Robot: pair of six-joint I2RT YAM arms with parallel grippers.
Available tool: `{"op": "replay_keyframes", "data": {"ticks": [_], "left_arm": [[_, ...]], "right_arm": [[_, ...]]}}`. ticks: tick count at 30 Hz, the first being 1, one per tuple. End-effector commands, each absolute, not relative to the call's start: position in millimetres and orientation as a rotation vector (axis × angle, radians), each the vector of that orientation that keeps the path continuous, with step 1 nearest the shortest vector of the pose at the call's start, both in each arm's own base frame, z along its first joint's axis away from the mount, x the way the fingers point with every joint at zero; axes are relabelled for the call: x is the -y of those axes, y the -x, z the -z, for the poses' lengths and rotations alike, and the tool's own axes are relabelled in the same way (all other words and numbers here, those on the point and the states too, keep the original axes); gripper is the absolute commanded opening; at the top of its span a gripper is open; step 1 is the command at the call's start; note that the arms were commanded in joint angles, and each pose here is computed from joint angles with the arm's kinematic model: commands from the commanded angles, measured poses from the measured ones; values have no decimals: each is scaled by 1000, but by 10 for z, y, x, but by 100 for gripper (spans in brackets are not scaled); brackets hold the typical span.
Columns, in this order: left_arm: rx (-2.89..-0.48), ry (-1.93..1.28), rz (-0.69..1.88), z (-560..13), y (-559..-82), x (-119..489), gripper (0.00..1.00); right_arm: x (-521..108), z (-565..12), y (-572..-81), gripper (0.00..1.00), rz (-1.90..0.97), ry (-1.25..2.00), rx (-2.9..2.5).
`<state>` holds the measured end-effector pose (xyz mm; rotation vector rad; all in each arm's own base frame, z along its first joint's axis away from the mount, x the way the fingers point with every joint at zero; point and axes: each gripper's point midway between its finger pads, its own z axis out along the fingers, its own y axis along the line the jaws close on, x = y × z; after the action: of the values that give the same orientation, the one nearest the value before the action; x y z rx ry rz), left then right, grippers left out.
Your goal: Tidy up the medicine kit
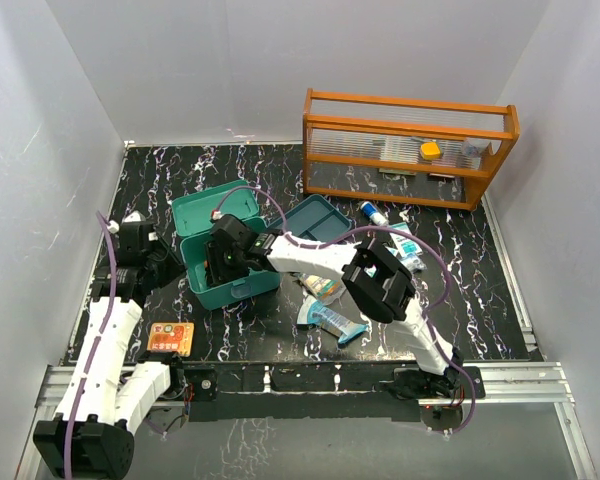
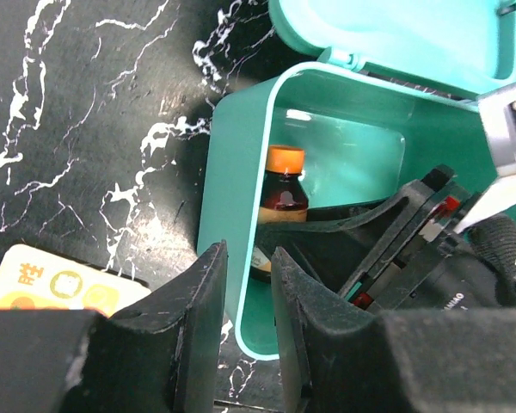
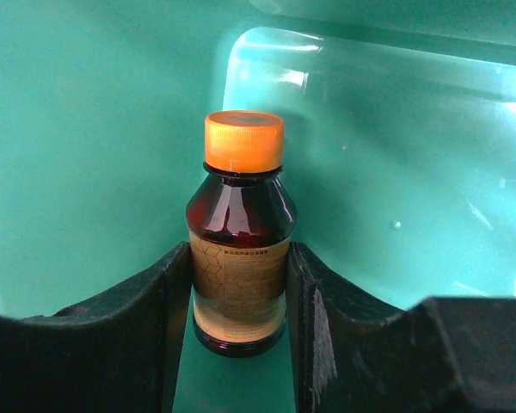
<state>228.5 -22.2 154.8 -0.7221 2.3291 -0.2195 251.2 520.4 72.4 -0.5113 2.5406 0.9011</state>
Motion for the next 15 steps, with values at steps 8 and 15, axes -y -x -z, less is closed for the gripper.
{"op": "replay_keyframes", "data": {"ticks": [8, 15], "left_arm": [[-2370, 795, 346, -1308, -2236, 400, 26], [-2349, 789, 321, -1349, -2245, 356, 26]], "right_arm": [[-5372, -866, -2579, 33, -930, 472, -2531], [-5388, -814, -2472, 35, -969, 504, -2579]]}}
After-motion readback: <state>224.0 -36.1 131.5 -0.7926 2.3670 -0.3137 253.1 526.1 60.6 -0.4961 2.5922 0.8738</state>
